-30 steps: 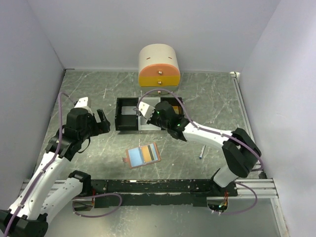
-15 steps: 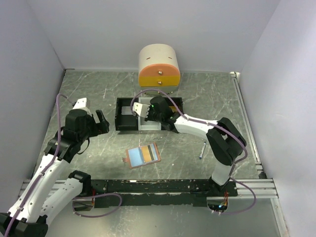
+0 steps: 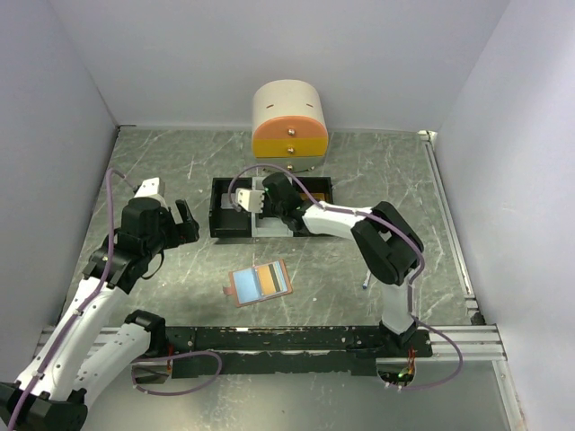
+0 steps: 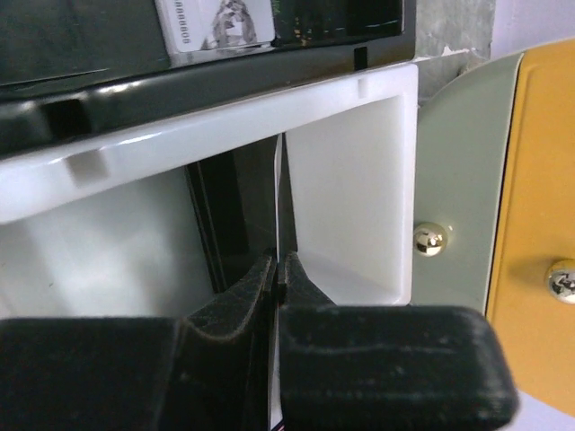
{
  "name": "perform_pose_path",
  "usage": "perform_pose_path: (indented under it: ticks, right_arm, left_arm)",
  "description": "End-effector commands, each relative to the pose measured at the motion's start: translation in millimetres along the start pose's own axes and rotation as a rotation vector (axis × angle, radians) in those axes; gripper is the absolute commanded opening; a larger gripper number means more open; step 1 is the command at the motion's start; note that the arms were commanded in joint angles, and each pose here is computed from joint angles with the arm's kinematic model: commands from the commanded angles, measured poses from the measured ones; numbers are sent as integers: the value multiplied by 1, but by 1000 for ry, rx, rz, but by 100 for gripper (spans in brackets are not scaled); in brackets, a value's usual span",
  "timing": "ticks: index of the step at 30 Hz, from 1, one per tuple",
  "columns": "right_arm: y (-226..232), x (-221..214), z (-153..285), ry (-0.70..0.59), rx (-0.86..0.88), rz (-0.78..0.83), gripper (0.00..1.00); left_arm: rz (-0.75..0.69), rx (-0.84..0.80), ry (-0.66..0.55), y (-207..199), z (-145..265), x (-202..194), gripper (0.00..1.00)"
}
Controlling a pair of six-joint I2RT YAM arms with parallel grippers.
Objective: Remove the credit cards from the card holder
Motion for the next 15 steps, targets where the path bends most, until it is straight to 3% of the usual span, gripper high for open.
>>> perform_pose_path:
  ticks: [1,15]
  right_arm:
    - [-17,2,-6,23,-58,35,0]
    - [-4,-15,-30,54,-73,78,2]
  left_arm:
    - [2,21,-17,4,-1,2,100]
    - [4,30,-14,4,-1,2,100]
Point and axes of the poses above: each gripper's point midway between its finger pads, its own z axis back along the fingers, its own y axis along the line the jaws close on, x = y × z, the point moved 5 cm from there along z, back along the fingers, and after that the axes turned 7 degrees about -z, right-handed, at the moved point
